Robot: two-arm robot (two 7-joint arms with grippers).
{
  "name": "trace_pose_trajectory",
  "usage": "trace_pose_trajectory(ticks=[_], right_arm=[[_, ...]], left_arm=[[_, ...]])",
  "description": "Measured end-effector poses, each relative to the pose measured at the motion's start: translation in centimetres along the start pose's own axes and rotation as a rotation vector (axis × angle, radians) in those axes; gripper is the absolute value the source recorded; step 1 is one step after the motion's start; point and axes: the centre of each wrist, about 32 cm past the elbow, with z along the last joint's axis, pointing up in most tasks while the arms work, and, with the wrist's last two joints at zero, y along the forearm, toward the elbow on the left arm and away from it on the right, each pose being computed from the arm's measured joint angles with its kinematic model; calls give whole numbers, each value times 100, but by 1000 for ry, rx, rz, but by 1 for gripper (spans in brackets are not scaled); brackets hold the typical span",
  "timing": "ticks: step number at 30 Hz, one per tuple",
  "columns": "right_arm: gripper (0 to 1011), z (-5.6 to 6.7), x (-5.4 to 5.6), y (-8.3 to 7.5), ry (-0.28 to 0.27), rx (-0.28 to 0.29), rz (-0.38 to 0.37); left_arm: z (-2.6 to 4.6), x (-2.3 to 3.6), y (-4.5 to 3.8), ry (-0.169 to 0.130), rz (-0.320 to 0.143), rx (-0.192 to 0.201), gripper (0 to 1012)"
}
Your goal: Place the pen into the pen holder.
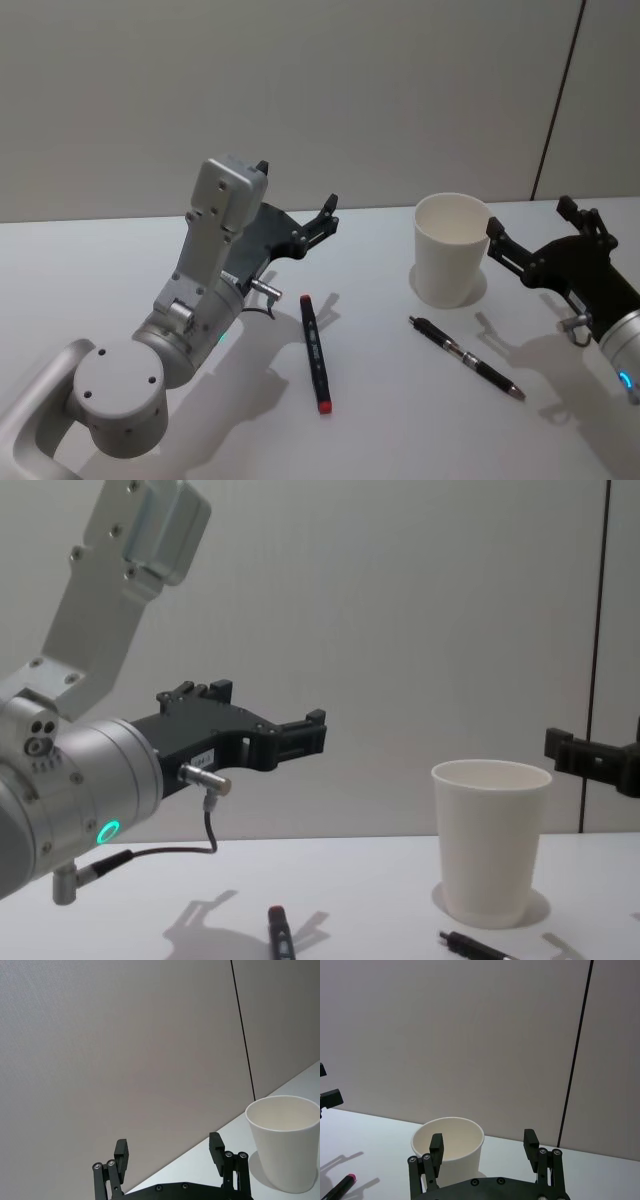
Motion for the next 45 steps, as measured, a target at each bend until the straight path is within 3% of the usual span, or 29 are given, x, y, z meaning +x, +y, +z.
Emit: trace_pose_trajectory(ticks=[45], right_arm=[[1001,0,0,0,0,0,0]], left_arm=[[0,0,0,0,0,0,1003]])
